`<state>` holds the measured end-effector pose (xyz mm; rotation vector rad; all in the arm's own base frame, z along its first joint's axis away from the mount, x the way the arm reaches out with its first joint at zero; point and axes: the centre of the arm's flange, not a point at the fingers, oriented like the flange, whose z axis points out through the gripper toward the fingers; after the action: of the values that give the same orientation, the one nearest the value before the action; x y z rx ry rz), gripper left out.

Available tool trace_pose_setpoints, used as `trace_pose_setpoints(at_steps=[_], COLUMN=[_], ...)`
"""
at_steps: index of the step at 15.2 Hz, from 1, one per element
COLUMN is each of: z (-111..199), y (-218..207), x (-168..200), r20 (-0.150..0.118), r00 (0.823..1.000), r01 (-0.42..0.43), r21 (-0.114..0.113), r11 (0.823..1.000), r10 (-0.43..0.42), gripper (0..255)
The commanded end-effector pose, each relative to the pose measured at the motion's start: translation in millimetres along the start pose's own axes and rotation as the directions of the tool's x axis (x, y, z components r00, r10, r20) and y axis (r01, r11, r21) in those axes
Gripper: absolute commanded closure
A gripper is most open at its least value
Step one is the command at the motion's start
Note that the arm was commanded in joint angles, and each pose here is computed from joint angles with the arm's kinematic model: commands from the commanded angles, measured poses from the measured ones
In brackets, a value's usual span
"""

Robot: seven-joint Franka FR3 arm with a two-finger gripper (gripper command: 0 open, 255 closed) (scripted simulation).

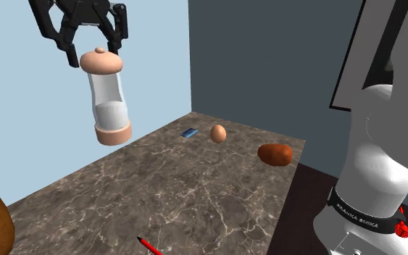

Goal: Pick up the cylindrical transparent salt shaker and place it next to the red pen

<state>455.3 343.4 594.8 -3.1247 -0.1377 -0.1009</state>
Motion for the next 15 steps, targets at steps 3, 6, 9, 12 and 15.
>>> trace_pose_setpoints(at_steps=[3,6,9,12,15], z=[-19,-31,-42,-53,-65], y=[-48,-82,-116,-149,-183], x=[-23,-41,-59,-76,-94], r20=[0.0,0.0,0.0,0.0,0.0], r00=[1.0,1.0,1.0,1.0,1.0], r01=[-0.001,-0.001,-0.001,-0.001,-0.001], r21=[0.0,0.0,0.0,0.0,0.0], r11=[1.0,1.0,1.0,1.0,1.0], r10=[0.001,0.001,0.001,0.001,0.001], gripper=[255,255,255,255,255])
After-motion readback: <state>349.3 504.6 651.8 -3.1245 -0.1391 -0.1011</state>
